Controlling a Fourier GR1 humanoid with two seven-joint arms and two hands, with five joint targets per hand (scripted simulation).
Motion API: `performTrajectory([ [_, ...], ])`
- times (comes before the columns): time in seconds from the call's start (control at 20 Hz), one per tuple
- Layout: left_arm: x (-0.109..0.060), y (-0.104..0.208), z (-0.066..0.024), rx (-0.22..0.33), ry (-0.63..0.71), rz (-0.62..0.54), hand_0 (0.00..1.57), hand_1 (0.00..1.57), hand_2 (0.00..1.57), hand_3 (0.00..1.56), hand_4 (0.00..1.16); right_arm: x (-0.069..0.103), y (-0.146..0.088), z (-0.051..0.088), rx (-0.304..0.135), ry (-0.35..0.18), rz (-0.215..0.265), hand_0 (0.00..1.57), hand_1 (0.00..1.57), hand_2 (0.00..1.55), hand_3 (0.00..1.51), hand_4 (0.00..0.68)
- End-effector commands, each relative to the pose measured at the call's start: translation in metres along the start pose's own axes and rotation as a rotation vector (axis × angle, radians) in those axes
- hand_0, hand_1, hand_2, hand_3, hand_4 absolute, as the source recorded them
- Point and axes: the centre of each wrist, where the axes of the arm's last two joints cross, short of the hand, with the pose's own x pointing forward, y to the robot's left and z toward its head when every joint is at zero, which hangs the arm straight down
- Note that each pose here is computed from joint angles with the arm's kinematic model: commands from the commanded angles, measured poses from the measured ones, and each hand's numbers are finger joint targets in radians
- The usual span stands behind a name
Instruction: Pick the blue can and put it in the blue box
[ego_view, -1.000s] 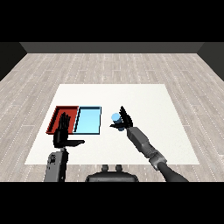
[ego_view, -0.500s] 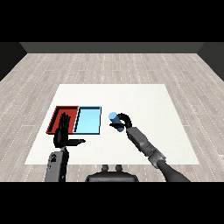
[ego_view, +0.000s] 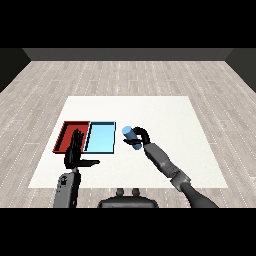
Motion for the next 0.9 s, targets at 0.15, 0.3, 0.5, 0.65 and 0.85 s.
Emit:
performTrajectory([
  [0.15,-0.008,0.001,-0.0072,-0.06,0.04,0.015,0.0,0.0,0.0,0.0,0.0,0.03,-0.031,0.008,0.04,-0.135,0.025,1.53,1.53,1.48,1.41,0.567],
  [0.3,0.009,-0.037,-0.0152,-0.098,0.017,0.011,0.0,0.0,0.0,0.0,0.0,0.042,-0.04,0.021,0.028,-0.147,0.021,1.53,1.53,1.48,1.41,0.578],
  [0.5,0.02,-0.078,-0.0299,-0.139,0.036,-0.013,0.0,0.0,0.0,0.0,0.0,0.06,-0.06,0.039,0.006,-0.238,0.018,1.51,1.51,1.48,1.41,0.587],
  [0.65,0.015,-0.073,-0.0358,-0.159,0.05,-0.001,0.0,0.0,0.0,0.0,0.0,0.08,-0.085,0.063,-0.008,-0.276,0.024,1.5,1.5,1.47,1.39,0.582],
  [0.85,0.005,-0.098,-0.042,-0.181,0.083,0.023,0.0,0.0,0.0,0.0,0.0,0.095,-0.081,0.076,-0.005,-0.317,0.001,1.5,1.5,1.47,1.4,0.596],
])
